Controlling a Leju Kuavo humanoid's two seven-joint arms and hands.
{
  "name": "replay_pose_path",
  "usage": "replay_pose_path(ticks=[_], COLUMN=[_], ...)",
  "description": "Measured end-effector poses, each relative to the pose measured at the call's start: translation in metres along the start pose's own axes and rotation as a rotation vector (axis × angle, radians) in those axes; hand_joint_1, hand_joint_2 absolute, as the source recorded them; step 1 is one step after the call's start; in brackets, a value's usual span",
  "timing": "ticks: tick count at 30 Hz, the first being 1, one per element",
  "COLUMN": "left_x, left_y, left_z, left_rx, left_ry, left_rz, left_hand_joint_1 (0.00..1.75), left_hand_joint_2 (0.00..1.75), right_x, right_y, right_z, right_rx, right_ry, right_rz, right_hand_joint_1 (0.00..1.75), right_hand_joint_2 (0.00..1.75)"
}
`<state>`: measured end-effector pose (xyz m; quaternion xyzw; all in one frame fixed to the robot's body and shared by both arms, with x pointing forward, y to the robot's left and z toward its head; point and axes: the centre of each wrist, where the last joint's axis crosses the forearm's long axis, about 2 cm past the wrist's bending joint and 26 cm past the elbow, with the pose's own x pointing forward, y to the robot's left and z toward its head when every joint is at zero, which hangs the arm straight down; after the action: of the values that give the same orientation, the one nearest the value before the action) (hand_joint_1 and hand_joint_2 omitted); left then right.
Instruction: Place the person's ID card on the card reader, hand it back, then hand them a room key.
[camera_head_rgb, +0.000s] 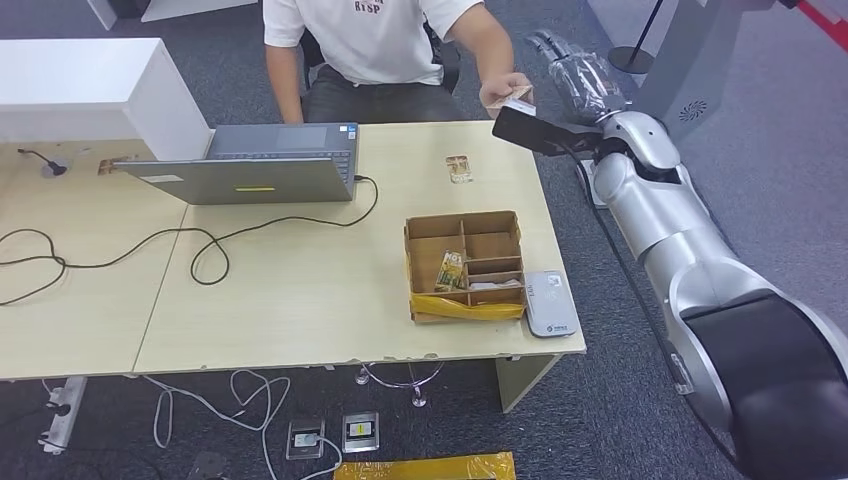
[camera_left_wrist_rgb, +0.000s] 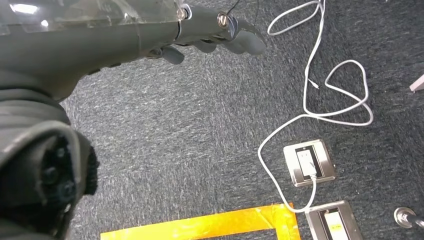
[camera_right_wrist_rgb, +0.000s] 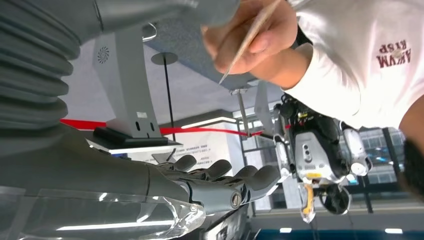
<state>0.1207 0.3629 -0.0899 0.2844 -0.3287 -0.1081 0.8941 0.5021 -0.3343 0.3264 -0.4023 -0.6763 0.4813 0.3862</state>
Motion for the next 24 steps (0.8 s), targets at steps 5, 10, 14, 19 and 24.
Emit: replay_pose_path(ticks=[5, 10, 14, 19, 24], left_x=[-0.005, -0.013, -0.02, -0.022, -0.023], left_y=[-0.001, -0.003, -0.005, -0.007, -0.009], left_z=[0.003, 0.008, 0.013, 0.015, 0.017], left_rx=[0.029, 0.05, 0.06, 0.068, 0.072], left_ry=[0.001, 0.014, 0.042, 0.071, 0.103], left_rz=[0.005, 0.013, 0.028, 0.052, 0.066], left_hand_joint_1=[0.0, 0.0, 0.0, 0.0, 0.0], left_hand_joint_2=[0.0, 0.0, 0.0, 0.0, 0.0], right_x=[-0.026, -0.078, -0.132, -0.184, -0.213], right_y=[-0.011, -0.032, -0.048, -0.037, 0.015], right_z=[0.013, 0.044, 0.091, 0.163, 0.253], right_rx=[-0.171, -0.393, -0.586, -0.701, -0.636], right_ry=[0.048, 0.175, 0.352, 0.631, 0.921], right_rz=[-0.015, -0.06, -0.117, -0.168, -0.218], right_hand_joint_1=[0.0, 0.0, 0.0, 0.0, 0.0], right_hand_joint_2=[0.0, 0.0, 0.0, 0.0, 0.0])
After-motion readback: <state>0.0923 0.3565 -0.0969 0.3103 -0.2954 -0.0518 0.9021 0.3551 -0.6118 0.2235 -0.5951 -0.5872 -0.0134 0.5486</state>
